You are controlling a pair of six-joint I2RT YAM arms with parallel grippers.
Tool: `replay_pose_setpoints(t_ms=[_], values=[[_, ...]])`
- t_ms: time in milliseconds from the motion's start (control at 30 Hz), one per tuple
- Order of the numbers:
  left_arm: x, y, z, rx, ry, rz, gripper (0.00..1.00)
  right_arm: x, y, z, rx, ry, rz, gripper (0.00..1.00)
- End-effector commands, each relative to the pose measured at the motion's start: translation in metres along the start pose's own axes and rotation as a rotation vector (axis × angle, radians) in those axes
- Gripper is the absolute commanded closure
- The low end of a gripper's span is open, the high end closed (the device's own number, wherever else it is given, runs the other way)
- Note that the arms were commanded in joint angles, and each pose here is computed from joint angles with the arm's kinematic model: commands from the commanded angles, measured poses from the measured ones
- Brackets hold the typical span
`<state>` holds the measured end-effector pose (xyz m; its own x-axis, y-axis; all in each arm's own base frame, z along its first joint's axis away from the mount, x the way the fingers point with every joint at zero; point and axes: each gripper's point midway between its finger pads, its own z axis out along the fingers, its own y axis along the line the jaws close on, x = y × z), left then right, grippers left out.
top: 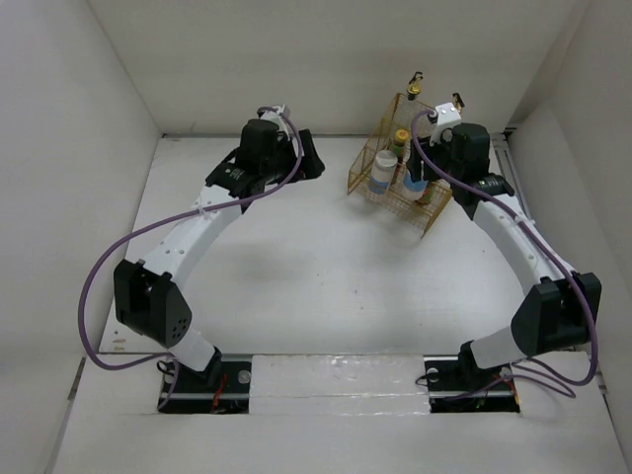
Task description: Organize the condiment bottles
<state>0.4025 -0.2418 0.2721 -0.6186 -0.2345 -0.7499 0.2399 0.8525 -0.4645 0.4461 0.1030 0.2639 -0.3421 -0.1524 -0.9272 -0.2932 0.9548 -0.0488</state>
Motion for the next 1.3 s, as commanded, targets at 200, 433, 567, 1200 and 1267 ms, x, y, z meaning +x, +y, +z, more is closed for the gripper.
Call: replay_pose_setpoints(t_ms=[200, 433, 567, 1200, 1267], values=[[0.013, 0.003, -0.009, 0.027, -0.006, -0.018, 0.12, 0.006, -0.010, 0.006, 0.035, -0.074, 0.016, 0.81], [0.011, -0.002, -0.007, 0.048, -0.005, -0.016, 0.00, 0.042, -0.009, 0.015, 0.047, -0.033, 0.062, 0.79], [0.007, -0.004, -0.008, 0.053, -0.014, -0.015, 0.00, 0.056, -0.004, 0.019, 0.037, -0.001, 0.061, 0.44], [-0.043, -0.022, -0.031, 0.080, -0.118, 0.008, 0.00, -0.024, 0.068, -0.121, -0.126, -0.231, 0.054, 0.00], [-0.055, -0.016, -0.041, 0.073, -0.151, 0.001, 0.00, -0.017, 0.086, -0.138, -0.184, -0.240, 0.059, 0.00]])
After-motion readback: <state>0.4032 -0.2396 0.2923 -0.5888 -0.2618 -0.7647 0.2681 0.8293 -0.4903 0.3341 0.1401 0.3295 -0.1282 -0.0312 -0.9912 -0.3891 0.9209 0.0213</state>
